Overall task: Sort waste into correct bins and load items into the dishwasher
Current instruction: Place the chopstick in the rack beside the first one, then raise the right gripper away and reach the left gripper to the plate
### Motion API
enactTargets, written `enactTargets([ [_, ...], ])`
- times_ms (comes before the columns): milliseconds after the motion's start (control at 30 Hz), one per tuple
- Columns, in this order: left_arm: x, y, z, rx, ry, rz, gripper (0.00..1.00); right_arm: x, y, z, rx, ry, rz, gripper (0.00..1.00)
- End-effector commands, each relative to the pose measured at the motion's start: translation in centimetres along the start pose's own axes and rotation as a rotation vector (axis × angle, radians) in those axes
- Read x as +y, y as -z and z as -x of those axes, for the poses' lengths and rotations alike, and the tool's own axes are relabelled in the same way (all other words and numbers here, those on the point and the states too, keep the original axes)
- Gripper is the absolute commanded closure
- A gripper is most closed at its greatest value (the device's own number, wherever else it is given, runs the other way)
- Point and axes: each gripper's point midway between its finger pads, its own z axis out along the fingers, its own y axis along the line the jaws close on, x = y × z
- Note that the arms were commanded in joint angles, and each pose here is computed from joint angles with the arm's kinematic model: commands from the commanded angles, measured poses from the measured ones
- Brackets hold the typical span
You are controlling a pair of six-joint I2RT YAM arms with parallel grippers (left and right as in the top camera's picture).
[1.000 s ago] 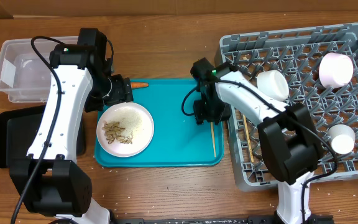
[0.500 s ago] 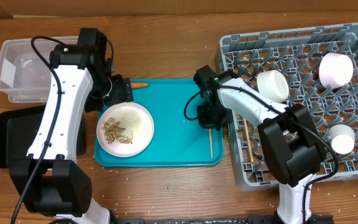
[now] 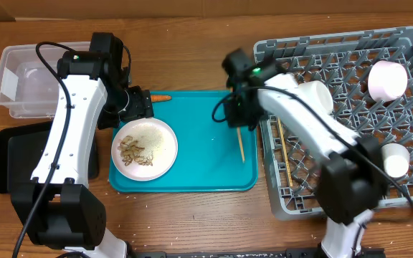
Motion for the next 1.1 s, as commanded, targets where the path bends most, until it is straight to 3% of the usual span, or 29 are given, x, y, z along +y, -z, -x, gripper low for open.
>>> enactTargets([
  [0, -0.6, 1.1, 0.1, -0.034, -0.004, -0.022, 0.15, -2.6, 7.5, 1.8, -0.215, -0.009, -0.069, 0.96],
  [133, -0.6, 1.1, 0.1, -0.034, -0.004, -0.022, 0.15, -7.2, 9.3, 1.0, -0.218, -0.08, -0.202, 0.96],
  [333, -0.6, 1.1, 0.1, -0.033, -0.003, -0.022, 0.15, -11.2, 7.1, -1.1, -0.1, -0.13, -0.237, 0.96],
  [500, -0.6, 1.1, 0.1, -0.034, -0.001, -0.023, 0.14, -9.8, 2.9, -3.2, 0.006, -0.038, -0.092, 0.96],
  [733, -0.6, 1.1, 0.1, -0.034, -0.001, -0.022, 0.14, -9.7, -1.2, -5.6, 0.073, -0.041, -0.059, 0.96],
  [900, -0.6, 1.1, 0.1, -0.034, -0.001, -0.022, 0.13, -9.8, -1.6, -5.8, 0.076, -0.041, -0.06, 0.86],
  [1067, -0.6, 1.1, 0.1, -0.034, -0.001, -0.023, 0.12, -9.4, 0.4, -4.5, 0.016, -0.039, -0.052, 0.63],
])
